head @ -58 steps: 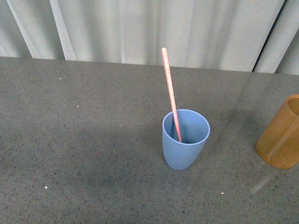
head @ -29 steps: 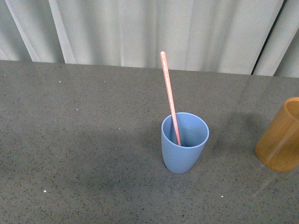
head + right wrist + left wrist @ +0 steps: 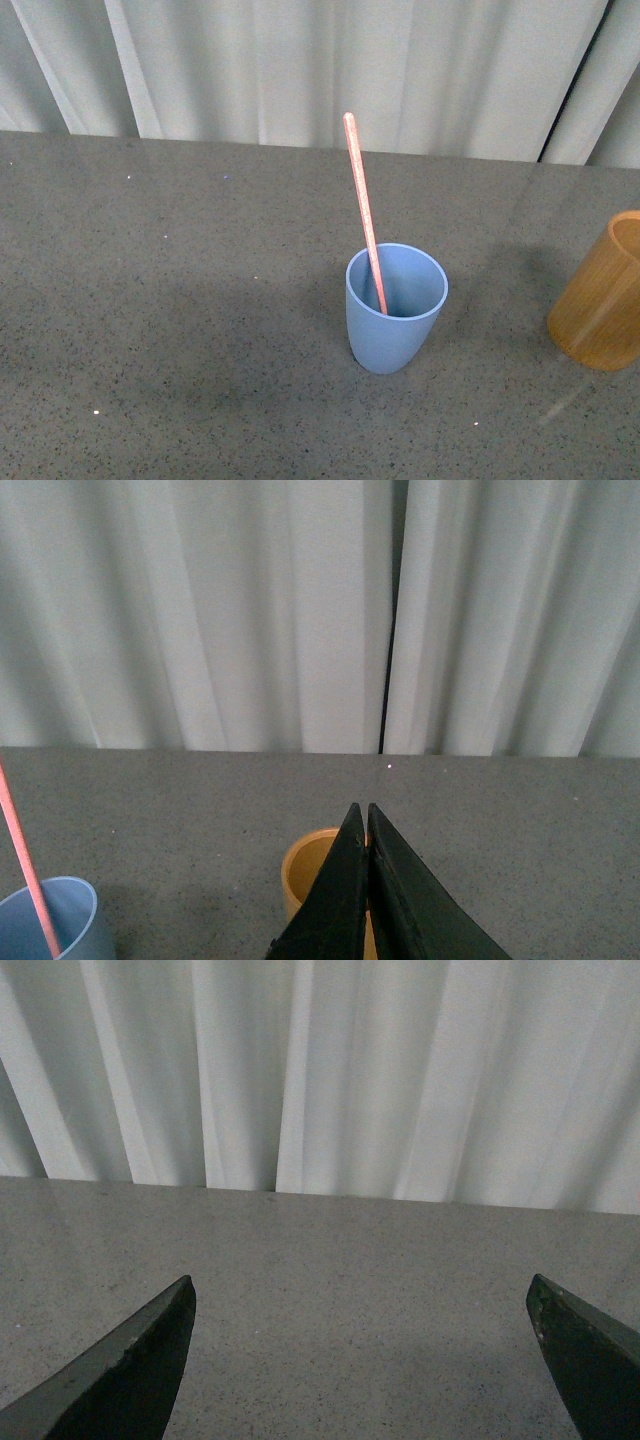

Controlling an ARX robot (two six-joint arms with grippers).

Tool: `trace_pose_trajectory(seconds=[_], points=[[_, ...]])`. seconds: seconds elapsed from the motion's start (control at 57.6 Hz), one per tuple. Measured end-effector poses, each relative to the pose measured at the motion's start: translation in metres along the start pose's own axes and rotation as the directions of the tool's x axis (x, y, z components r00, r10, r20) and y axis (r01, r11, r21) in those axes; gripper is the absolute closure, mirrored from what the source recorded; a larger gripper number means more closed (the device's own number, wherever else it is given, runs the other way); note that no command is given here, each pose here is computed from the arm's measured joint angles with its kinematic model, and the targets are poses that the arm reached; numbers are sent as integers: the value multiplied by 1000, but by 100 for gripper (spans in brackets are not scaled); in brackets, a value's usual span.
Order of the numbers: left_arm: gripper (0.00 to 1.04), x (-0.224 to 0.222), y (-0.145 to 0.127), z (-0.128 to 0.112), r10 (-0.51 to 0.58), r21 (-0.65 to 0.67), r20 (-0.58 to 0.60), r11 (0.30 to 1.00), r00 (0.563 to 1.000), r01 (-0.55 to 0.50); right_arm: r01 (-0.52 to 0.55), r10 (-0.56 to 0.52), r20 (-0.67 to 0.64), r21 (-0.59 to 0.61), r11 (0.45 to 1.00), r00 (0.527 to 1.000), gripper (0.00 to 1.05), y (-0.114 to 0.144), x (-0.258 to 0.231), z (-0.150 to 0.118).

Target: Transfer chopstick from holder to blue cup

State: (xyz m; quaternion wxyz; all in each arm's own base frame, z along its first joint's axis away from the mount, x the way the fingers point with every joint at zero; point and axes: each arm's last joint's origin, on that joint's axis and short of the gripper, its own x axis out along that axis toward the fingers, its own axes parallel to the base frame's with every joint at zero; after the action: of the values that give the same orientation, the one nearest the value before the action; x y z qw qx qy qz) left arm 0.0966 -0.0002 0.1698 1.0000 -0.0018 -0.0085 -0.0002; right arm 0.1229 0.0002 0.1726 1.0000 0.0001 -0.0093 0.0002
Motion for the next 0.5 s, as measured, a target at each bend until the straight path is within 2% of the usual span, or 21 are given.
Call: trace_pose_trajectory(seconds=[0.503], points=[[7,0,0,0,0,0,0,1000,1000,0,0,0,4,0,1000,1000,104,0,-12,1]])
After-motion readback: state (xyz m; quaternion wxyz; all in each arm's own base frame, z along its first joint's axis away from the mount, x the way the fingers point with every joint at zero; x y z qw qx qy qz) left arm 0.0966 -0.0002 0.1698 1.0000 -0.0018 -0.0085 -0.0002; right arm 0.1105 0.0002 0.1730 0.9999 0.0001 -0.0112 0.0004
